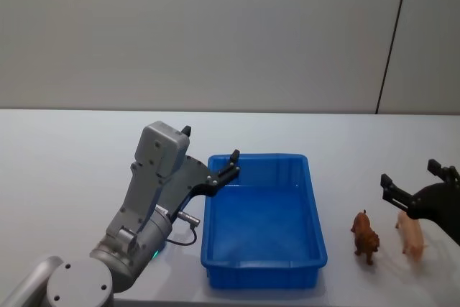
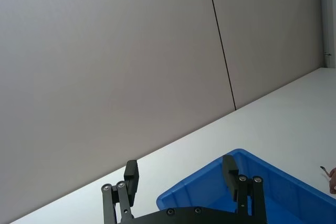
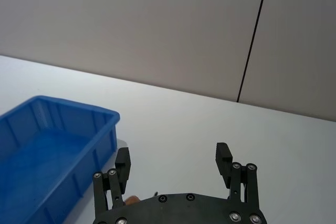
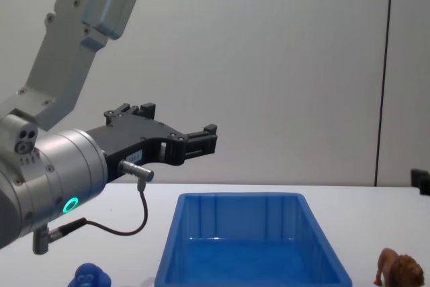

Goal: Pick up the two dolls from the table and place them into the box.

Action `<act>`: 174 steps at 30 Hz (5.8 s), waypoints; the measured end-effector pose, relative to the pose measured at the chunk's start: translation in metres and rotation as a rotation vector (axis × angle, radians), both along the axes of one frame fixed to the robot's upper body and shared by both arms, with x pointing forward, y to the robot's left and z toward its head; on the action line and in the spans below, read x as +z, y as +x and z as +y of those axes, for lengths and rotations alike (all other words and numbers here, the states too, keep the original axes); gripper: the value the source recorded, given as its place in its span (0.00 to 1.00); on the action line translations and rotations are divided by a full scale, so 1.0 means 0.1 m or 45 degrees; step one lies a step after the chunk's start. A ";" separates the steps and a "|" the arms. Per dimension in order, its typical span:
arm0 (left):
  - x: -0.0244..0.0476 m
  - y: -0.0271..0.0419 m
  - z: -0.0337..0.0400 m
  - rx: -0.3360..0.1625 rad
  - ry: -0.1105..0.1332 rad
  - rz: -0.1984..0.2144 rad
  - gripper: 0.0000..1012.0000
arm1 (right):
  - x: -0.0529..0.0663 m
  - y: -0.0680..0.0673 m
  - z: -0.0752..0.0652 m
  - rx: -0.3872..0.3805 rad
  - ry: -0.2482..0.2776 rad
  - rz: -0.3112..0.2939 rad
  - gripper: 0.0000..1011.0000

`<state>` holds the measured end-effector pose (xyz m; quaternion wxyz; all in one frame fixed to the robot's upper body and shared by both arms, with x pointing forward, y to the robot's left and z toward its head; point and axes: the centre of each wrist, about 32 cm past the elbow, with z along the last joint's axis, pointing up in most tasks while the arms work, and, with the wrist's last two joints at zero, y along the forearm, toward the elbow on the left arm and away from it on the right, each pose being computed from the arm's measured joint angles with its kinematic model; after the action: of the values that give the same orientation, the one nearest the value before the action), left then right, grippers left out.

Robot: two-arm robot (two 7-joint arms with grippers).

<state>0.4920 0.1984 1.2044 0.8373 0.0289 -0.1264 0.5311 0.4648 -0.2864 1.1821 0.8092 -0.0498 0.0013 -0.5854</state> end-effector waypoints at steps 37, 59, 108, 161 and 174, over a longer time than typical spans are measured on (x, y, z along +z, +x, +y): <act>0.000 0.000 0.000 0.000 0.000 0.000 0.99 | -0.24 -0.05 -0.22 0.008 -0.167 0.288 0.99; 0.000 0.000 0.000 0.000 0.000 0.000 0.99 | -0.33 -0.04 -0.08 -0.046 -0.191 0.408 0.89; 0.000 0.000 0.000 0.000 0.000 0.000 0.99 | 0.16 0.10 0.23 0.051 0.004 0.102 0.36; 0.000 0.000 0.000 0.000 0.000 0.000 0.99 | 0.41 0.17 0.74 0.332 -0.056 0.158 0.99; 0.000 0.000 0.000 0.000 0.000 0.000 0.99 | 0.33 0.10 0.41 0.253 -0.067 0.189 0.99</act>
<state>0.4920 0.1984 1.2044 0.8373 0.0289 -0.1265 0.5311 0.4750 -0.2454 1.2148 0.8593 -0.1142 0.0408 -0.4969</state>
